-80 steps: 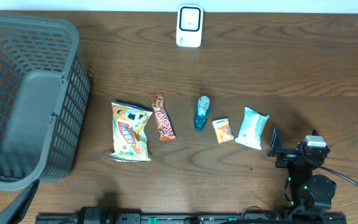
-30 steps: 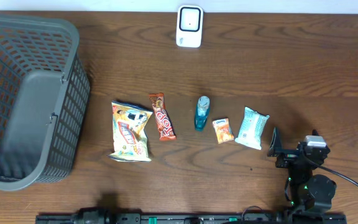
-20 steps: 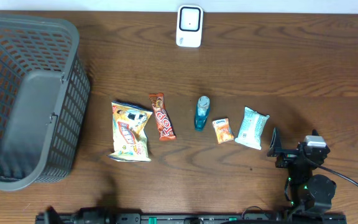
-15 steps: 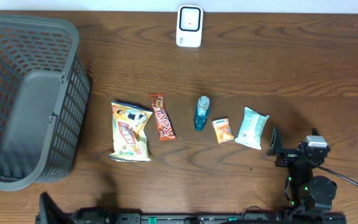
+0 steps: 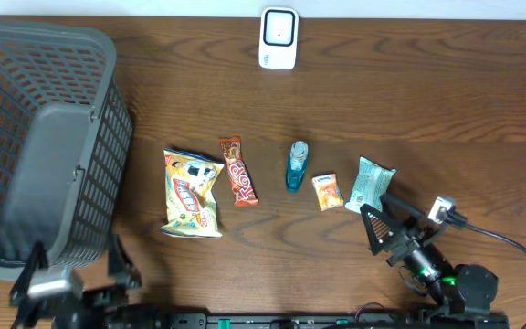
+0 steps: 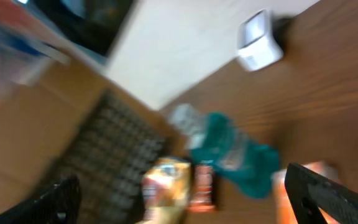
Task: Scan the item barcode
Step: 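Move the right gripper forward and grasp the orange tissue pack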
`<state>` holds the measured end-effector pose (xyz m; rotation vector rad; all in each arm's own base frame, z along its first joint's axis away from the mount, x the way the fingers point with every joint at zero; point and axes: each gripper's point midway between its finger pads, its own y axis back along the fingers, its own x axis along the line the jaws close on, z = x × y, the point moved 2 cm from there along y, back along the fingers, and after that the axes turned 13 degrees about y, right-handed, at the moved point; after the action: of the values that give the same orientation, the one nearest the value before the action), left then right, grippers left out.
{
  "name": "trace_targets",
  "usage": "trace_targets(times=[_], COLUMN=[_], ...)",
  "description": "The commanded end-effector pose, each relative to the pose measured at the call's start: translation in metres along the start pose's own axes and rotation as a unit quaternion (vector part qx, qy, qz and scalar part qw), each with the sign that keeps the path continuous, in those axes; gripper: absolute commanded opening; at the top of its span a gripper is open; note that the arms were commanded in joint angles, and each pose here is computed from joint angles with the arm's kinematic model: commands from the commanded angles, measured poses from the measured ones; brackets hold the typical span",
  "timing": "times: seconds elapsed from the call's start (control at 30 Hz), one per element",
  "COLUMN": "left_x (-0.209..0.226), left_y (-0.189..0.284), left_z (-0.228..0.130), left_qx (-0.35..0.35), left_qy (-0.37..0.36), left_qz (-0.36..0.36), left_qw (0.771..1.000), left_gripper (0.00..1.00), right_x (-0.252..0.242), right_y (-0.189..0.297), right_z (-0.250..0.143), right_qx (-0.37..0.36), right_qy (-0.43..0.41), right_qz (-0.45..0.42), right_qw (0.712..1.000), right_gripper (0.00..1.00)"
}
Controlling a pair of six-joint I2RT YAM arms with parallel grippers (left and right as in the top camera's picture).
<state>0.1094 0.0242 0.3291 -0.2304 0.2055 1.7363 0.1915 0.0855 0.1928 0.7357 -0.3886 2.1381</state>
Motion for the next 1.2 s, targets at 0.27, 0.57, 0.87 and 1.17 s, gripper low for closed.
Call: trace_targets(times=[0.27,0.57,0.87,1.17], left_x=[0.003,0.003,0.003,0.003], left_y=[-0.014,-0.014,-0.014,-0.014], left_z=[-0.011,-0.011,-0.011,-0.011], left_qx=[0.002,0.002,0.002,0.002], left_qy=[0.004,0.004,0.004,0.004], left_qz=[0.006,0.006,0.006,0.006], left_qw=[1.000,1.000,1.000,1.000], left_gripper=[0.98,0.98,0.98,0.98], right_x=[-0.001,-0.036,-0.069,-0.074], right_y=[0.000,-0.001,-0.006,-0.024], right_z=[-0.006,-0.027,-0.066,-0.095], right_qx=[0.012,0.027,0.095,0.161], right_qy=[-0.170,-0.265,-0.337,-0.323], right_qz=[-0.002,-0.092,-0.180,-0.238], right_qw=[0.985,0.959,0.919,0.902], right_gripper=[0.83,0.98,0.99,0.92])
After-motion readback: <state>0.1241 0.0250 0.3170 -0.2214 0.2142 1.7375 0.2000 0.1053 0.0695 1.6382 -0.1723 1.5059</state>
